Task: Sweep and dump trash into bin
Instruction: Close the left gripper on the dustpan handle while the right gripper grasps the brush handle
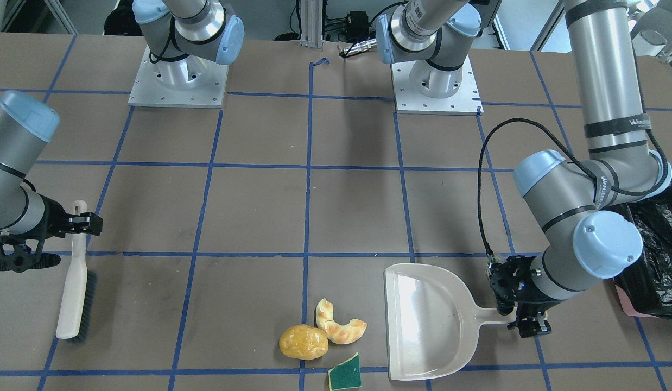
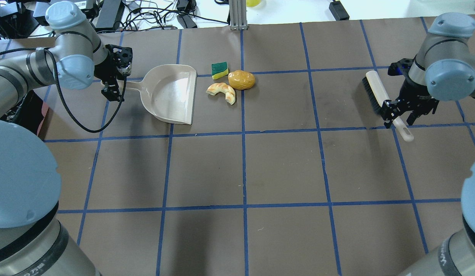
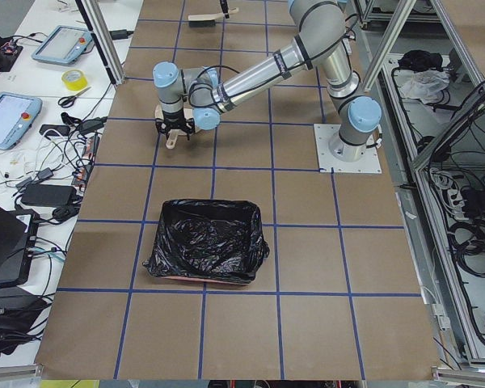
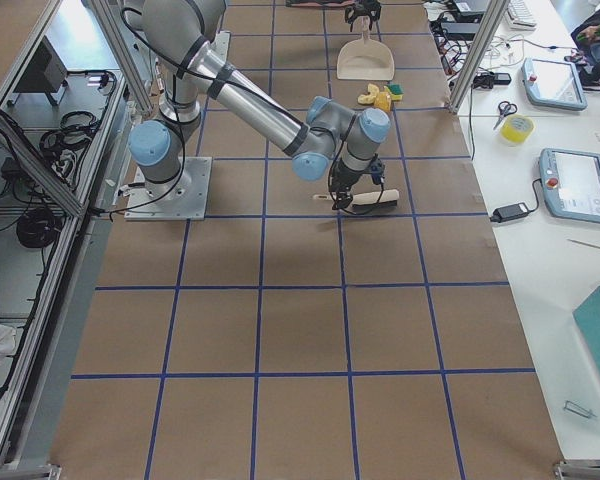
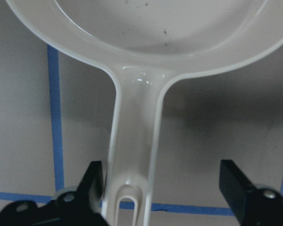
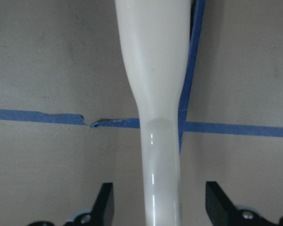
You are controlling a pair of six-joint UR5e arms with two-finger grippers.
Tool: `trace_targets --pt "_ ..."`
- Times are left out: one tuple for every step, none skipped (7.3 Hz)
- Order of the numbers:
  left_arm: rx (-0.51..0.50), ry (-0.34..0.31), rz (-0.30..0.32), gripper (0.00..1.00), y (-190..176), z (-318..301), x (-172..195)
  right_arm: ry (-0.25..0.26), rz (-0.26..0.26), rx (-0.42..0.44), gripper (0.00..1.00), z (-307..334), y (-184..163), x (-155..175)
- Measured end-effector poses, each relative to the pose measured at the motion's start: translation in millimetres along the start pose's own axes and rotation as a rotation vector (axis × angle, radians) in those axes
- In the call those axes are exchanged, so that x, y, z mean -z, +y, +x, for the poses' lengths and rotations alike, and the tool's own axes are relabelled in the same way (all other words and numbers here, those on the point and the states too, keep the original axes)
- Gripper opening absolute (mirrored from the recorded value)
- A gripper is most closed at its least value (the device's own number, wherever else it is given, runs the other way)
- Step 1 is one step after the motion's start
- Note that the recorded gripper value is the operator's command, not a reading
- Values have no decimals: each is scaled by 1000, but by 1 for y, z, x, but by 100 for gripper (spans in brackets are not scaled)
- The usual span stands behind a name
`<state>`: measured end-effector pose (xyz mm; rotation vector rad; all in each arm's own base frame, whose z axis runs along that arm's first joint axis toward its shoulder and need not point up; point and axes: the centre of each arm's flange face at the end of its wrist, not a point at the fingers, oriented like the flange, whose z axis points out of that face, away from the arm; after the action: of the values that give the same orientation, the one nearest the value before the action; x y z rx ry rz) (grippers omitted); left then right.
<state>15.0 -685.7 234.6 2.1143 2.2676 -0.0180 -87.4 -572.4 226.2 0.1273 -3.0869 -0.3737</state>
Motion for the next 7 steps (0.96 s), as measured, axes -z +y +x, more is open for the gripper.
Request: trace_targets --pt "0 3 1 31 0 0 -2 -5 -10 -12 31 -1 1 -1" --pt "0 3 0 27 -1 0 -3 -9 -17 -17 14 -1 2 -2" --pt "-1 4 -3 25 -2 0 -3 -12 -20 -18 0 -2 2 -2" --pt "-1 5 -7 24 -2 0 -3 -12 -21 -18 0 -2 2 -2" --pt "-2 7 -10 23 -3 0 -2 -11 -21 -19 0 -2 2 -1" --pt "-3 10 -14 19 -5 1 -3 -8 -14 -20 0 -1 2 3" --pt "-4 14 -22 19 -7 1 -4 -3 4 -22 0 -2 0 11"
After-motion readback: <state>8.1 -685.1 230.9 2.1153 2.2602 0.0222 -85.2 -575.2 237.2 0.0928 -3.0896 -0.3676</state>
